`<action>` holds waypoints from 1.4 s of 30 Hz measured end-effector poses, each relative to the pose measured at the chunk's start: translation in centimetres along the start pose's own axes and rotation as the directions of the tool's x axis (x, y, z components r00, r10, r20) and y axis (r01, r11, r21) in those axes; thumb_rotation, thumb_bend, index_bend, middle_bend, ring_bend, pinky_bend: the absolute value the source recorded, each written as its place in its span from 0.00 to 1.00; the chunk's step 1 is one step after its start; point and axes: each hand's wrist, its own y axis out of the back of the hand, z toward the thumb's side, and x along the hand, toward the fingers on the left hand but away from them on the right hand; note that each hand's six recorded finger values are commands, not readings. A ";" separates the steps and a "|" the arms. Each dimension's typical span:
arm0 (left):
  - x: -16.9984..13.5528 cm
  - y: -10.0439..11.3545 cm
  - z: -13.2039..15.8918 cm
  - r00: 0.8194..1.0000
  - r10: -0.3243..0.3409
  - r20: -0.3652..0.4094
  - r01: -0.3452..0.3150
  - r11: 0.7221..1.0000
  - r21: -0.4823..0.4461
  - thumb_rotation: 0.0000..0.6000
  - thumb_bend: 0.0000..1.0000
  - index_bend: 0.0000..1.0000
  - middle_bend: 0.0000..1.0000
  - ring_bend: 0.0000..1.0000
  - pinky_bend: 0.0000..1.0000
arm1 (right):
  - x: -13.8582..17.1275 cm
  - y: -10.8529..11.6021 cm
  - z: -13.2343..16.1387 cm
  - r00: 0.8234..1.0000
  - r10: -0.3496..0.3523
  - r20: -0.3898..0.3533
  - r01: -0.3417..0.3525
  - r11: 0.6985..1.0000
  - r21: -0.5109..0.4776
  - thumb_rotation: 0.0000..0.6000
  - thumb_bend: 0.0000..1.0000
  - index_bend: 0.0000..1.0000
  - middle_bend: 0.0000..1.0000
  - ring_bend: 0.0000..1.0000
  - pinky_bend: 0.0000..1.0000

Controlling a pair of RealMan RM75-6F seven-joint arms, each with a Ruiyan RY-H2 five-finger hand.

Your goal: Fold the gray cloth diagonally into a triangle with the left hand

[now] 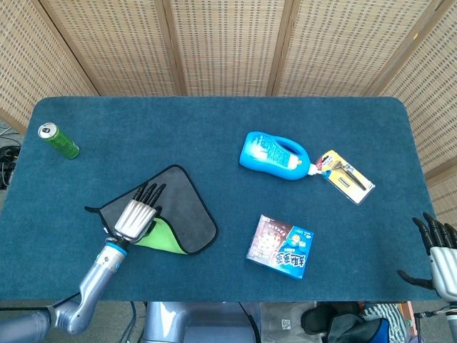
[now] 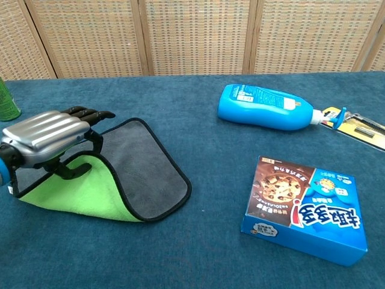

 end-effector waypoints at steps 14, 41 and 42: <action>6.8 1.9 -0.2 0.999 0.020 -0.028 -0.020 1.000 0.023 1.00 0.45 0.59 0.00 0.00 0.00 | -0.5 -0.6 -0.9 1.000 0.016 0.021 -0.015 1.000 -0.007 1.00 0.00 0.00 0.00 0.00 0.00; 11.6 1.1 -1.0 0.995 -0.011 -0.098 0.013 1.000 0.017 1.00 0.45 0.59 0.00 0.00 0.00 | -0.6 -1.1 -1.3 0.999 0.034 0.034 -0.034 0.999 -0.009 1.00 0.00 0.00 0.00 0.00 0.00; 11.8 1.0 -1.0 0.995 -0.012 -0.101 0.014 1.000 0.016 1.00 0.45 0.59 0.00 0.00 0.00 | -0.6 -1.1 -1.4 0.999 0.034 0.036 -0.034 0.999 -0.010 1.00 0.00 0.00 0.00 0.00 0.00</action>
